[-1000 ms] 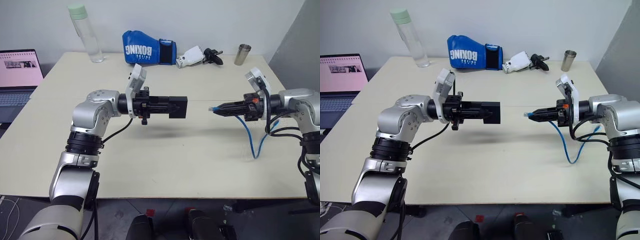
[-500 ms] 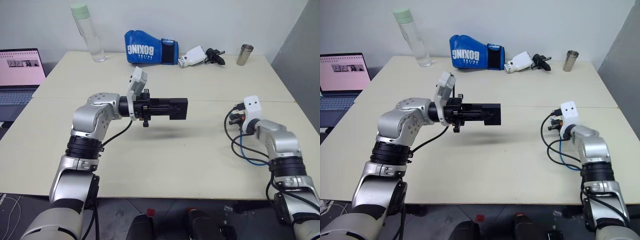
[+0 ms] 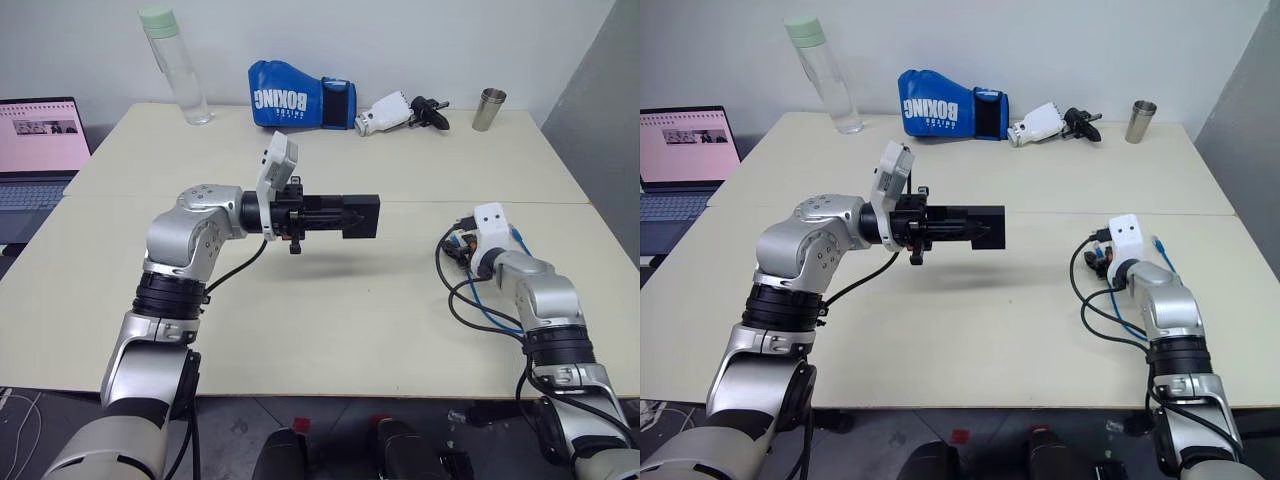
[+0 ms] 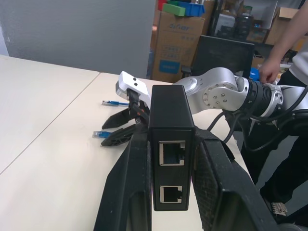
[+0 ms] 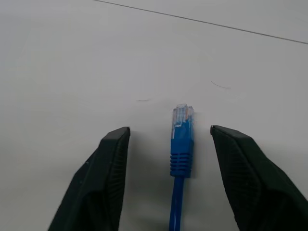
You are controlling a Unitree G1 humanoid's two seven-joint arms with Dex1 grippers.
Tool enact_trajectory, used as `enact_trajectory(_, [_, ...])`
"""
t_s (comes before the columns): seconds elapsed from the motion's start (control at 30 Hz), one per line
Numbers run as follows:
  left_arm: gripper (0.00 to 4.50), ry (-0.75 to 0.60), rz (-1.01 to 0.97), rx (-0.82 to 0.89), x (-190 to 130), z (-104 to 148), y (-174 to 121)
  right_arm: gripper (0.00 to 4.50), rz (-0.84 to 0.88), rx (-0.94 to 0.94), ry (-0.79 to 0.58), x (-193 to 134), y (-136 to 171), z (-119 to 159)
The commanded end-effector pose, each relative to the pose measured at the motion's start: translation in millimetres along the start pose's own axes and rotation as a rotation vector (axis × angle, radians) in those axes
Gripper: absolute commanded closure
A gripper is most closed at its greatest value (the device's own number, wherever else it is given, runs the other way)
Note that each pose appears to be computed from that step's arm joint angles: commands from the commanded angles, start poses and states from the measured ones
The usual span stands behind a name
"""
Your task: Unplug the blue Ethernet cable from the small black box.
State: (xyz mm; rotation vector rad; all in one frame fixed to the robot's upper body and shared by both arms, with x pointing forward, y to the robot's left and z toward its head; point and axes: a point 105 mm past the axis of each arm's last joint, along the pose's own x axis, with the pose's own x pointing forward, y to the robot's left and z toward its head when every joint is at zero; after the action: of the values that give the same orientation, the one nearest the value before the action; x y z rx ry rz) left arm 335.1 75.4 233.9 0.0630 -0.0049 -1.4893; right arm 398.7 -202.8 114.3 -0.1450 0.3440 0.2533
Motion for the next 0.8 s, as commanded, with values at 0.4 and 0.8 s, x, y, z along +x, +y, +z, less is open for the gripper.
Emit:
enact_trajectory(0.4, [3.71, -0.055, 0.134, 0.053, -20.8, 19.1, 21.1, 0.02, 0.685, 0.051, -0.246, -124.3, 46.7, 97.1])
enact_trajectory(0.8, [3.71, -0.060, 0.668, 0.098, -80.3, 13.8, 72.2, 0.02, 0.866, -0.113, -0.372, -155.7, 99.5, 118.7])
